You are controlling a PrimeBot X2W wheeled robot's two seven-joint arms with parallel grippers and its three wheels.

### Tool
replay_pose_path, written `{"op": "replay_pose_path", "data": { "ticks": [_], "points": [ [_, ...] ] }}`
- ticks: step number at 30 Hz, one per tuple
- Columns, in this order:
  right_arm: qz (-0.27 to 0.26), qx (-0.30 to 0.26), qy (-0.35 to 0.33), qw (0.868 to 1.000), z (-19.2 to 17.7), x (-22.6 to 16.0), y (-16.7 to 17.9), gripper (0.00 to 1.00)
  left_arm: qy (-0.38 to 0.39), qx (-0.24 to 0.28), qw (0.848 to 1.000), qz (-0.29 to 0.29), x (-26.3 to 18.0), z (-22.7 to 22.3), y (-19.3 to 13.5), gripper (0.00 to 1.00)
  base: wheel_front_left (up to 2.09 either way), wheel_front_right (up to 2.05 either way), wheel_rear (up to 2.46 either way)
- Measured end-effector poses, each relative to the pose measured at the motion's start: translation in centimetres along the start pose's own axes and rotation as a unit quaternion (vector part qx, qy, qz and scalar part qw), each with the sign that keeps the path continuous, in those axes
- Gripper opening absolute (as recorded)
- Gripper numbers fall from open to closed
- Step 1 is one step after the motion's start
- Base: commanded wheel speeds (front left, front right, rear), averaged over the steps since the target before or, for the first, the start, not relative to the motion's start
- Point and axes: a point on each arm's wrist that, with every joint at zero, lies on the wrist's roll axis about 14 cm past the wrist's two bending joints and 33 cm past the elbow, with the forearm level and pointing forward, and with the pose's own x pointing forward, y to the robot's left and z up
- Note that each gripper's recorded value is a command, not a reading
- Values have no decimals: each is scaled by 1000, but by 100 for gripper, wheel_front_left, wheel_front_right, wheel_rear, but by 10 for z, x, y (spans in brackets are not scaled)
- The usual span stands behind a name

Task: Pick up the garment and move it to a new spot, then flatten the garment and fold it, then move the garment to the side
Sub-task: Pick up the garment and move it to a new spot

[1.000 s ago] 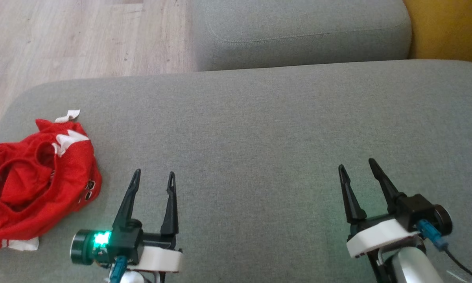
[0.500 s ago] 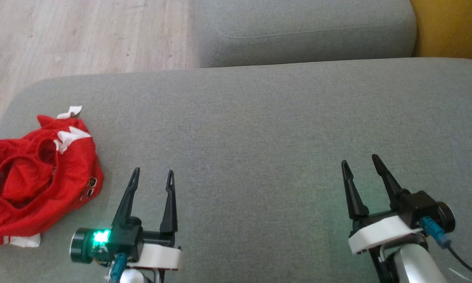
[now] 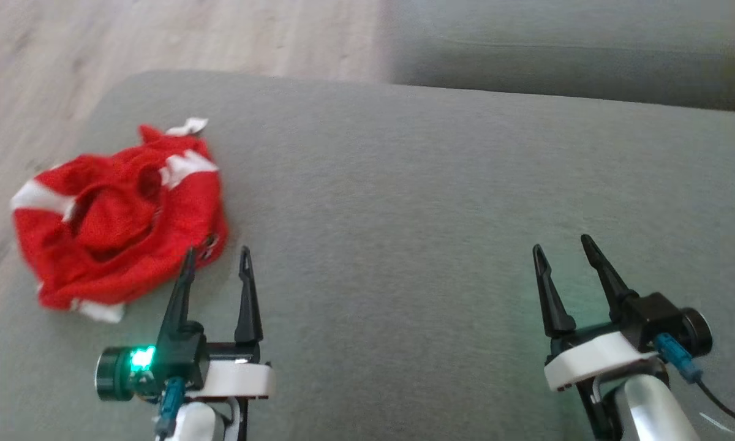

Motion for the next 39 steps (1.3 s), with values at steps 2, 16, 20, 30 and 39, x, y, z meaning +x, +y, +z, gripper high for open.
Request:
{"op": "replay_pose_path", "data": {
  "ticks": [2, 16, 20, 30, 39],
  "points": [
    [23, 1, -1, 1000, 0, 11, 13, 100, 3, -1, 1000, 27, -6, -1, 16, 100, 0, 0, 0],
    [151, -2, -7, 989, 0, 60, 98, 100, 4, 12, 982, 191, -59, 6, 112, 100, 0, 0, 0],
    [174, -3, -6, 985, -1, 62, 114, 100, -4, 17, 975, 222, -70, 12, 129, 100, 0, 0, 0],
    [175, -23, 9, 984, -22, 76, 108, 100, -32, 49, 970, 234, -43, 36, 149, 100, 0, 0, 0],
    [172, -55, 23, 983, -47, 95, 78, 100, 2, 69, 978, 197, 26, 25, 176, 100, 0, 0, 0]
  ]
}}
